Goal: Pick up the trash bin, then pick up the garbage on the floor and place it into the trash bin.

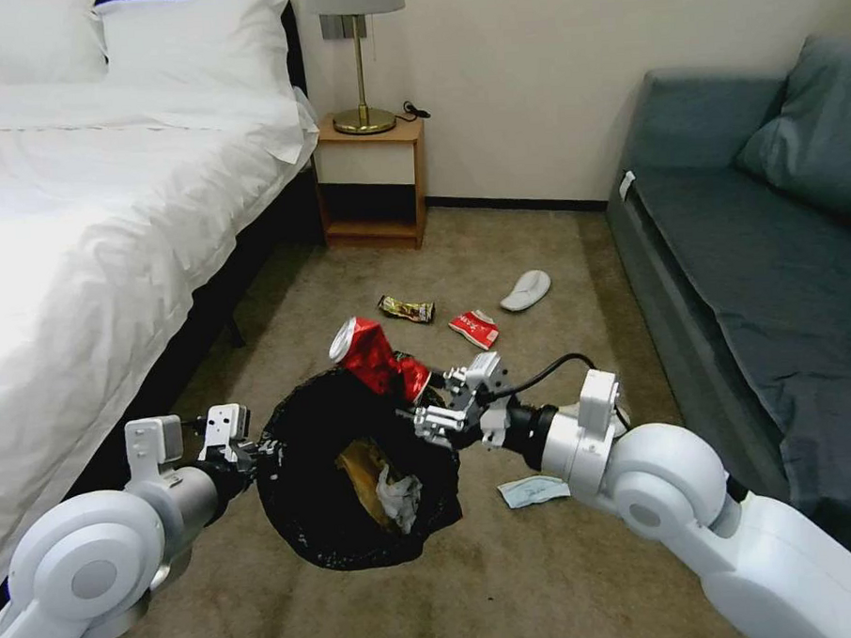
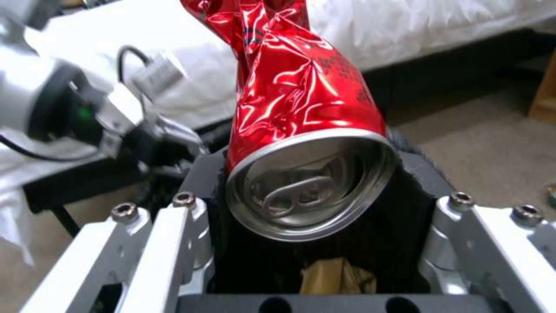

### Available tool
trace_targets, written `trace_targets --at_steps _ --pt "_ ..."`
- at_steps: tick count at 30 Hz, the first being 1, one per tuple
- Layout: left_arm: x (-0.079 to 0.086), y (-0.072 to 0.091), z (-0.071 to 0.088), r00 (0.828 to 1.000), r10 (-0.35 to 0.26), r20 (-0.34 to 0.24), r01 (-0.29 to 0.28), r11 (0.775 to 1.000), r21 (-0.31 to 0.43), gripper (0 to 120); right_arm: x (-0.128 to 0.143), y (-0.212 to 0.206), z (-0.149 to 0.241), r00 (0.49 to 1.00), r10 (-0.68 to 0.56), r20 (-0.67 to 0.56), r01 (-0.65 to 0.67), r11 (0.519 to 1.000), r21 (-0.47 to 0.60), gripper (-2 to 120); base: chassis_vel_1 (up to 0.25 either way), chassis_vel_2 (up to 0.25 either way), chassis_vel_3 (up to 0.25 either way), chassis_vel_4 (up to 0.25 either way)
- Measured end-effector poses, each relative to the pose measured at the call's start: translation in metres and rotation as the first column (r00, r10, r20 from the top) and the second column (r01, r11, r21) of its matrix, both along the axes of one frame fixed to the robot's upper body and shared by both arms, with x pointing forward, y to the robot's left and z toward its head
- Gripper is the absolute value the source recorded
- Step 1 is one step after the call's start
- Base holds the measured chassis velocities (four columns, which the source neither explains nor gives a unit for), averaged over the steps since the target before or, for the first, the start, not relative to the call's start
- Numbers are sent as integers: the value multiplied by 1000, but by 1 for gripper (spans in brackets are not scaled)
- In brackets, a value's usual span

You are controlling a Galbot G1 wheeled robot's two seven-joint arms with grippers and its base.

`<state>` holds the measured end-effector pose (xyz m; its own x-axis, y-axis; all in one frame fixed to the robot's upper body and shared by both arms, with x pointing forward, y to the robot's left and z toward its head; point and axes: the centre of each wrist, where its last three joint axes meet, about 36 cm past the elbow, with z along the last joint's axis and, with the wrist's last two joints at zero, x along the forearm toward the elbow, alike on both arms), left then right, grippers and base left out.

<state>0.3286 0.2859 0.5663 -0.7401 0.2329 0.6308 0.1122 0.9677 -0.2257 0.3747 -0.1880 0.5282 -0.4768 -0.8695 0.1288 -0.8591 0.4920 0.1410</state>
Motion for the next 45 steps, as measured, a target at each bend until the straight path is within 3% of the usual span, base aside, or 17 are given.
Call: trace_targets --at_steps 14,24,32,38,41,45 --pt "0 -3 -1 1000 -5 -9 5 1000 -7 2 -5 4 -1 1000 6 0 -6 1000 -3 99 0 0 0 0" --pt "-1 -3 -2 1000 -8 -12 8 1000 -8 2 -7 0 14 1000 3 31 -4 1000 27 100 0 0 0 0" --pt "0 -2 -5 1000 0 -18 0 1000 -3 2 -3 -13 44 995 -59 81 50 993 110 100 0 0 0 0" --pt "1 3 -7 1000 19 -15 -19 1000 5 2 18 -29 53 978 -176 113 161 978 135 100 0 0 0 0" --pt "1 4 -5 1000 28 -9 -28 1000 8 2 34 -43 48 951 -294 93 281 950 134 100 0 0 0 0" --pt "0 5 -3 999 38 -5 -38 999 12 2 45 -57 38 931 -358 65 349 929 121 100 0 0 0 0"
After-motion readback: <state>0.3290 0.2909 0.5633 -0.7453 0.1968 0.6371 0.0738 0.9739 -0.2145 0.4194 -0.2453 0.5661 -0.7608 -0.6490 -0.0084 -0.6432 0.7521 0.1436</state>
